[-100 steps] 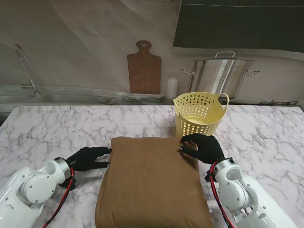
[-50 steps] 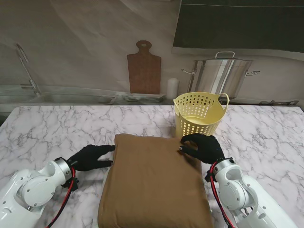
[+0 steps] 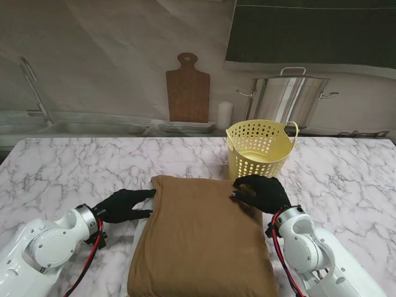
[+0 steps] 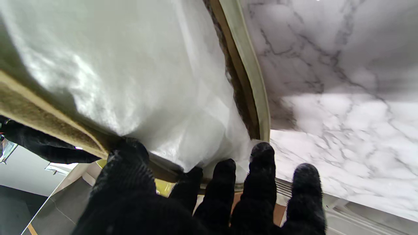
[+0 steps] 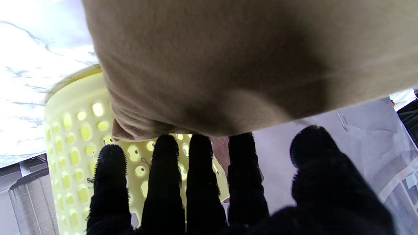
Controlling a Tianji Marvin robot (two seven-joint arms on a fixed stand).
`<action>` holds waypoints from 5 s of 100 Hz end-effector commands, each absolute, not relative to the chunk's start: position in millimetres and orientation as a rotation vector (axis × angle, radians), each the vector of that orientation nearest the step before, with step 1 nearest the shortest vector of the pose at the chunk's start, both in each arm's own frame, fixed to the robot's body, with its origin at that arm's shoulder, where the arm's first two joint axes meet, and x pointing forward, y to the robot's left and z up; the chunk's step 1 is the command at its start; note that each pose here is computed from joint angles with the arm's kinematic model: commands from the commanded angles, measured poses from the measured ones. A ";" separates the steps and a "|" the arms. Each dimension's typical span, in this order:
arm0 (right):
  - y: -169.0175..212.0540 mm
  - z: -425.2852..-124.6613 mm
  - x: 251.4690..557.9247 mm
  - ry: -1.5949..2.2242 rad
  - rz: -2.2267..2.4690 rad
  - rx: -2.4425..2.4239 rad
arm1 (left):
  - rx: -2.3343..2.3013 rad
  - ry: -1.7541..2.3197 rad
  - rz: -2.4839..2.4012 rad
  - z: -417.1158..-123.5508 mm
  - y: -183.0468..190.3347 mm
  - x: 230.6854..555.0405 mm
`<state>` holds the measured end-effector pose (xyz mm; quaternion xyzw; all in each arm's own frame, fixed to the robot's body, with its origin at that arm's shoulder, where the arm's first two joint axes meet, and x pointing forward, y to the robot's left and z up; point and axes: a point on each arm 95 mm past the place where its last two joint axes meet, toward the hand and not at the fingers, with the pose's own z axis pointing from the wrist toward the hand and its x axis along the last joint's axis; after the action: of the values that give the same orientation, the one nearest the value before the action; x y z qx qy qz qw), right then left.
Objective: Remove the pillowcase from the pillow and put it in the laundry basket
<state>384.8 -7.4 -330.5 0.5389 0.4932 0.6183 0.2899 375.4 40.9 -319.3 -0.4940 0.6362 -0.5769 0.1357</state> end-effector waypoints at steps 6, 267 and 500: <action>-5.4 -331.8 383.2 1.324 1.650 1.437 | -1.469 1.870 -1.667 -327.7 34.4 374.1; -2.4 -342.9 350.8 1.624 1.534 1.201 | -1.314 2.070 -1.846 -306.5 -49.3 371.9; 10.2 -333.1 351.4 1.601 1.479 1.054 | -1.187 2.448 -1.377 -350.7 -39.0 375.9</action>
<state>353.0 17.5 -331.9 0.4019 0.6225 0.5736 0.3492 381.3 -51.6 -335.6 -0.3778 0.7888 -0.4824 0.0484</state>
